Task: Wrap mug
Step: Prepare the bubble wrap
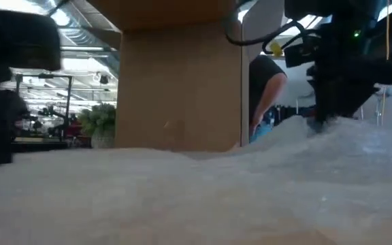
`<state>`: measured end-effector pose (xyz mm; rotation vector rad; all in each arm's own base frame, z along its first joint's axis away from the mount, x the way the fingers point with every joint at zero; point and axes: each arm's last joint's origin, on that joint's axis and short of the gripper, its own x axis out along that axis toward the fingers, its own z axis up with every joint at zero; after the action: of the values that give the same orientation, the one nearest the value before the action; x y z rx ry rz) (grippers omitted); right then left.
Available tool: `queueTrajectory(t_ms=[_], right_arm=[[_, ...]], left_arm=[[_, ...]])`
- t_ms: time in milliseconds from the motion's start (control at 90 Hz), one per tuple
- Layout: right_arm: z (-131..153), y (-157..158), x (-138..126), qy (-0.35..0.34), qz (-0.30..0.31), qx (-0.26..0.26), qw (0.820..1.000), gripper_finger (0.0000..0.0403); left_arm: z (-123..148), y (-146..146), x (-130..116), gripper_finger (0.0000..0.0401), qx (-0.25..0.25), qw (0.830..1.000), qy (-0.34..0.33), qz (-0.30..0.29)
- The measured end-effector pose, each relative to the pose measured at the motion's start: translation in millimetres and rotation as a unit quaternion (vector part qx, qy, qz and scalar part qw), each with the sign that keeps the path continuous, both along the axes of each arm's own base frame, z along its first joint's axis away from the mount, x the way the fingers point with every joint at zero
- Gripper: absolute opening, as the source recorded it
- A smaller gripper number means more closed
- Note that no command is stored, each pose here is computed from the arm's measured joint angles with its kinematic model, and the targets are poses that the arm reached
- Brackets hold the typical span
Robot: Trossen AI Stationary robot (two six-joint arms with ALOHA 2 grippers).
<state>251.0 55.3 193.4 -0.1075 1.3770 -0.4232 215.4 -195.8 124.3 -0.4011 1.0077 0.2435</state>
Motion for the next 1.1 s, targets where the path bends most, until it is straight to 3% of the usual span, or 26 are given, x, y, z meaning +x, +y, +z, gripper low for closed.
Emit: queueTrajectory(t_ms=[122,256,478,622,800,1022,1100], right_arm=[[-4,-6,-2,-0.009,-0.009,-0.05,0.999,0.0298],[-31,-16,-9,-0.009,-0.04,-0.031,0.999,0.0298],[-59,-12,-4,-0.109,-0.073,0.108,0.985,0.0298],[-61,-5,12,-0.197,-0.049,0.194,0.96,0.0298],[-53,2,29,-0.273,0.018,0.259,0.926,0.0298],[-18,9,37,-0.372,0.099,0.342,0.857,0.0298],[-5,8,29,-0.368,0.112,0.35,0.854,0.0298]], left_arm=[[0,-6,-6,0.0076,0.005,1.0,-0.008,-0.005],[0,-7,-7,0.0076,0.011,1.0,-0.021,0.007],[0,-5,-6,0.0076,0.026,0.999,-0.03,0.009],[0,-5,-6,0.0076,0.028,0.999,-0.031,0.008],[0,-5,-6,0.0076,0.026,0.999,-0.033,0.011],[0,-5,-5,0.0076,0.026,0.999,-0.034,0.011],[0,-5,-5,0.0076,0.026,0.999,-0.035,0.011]])
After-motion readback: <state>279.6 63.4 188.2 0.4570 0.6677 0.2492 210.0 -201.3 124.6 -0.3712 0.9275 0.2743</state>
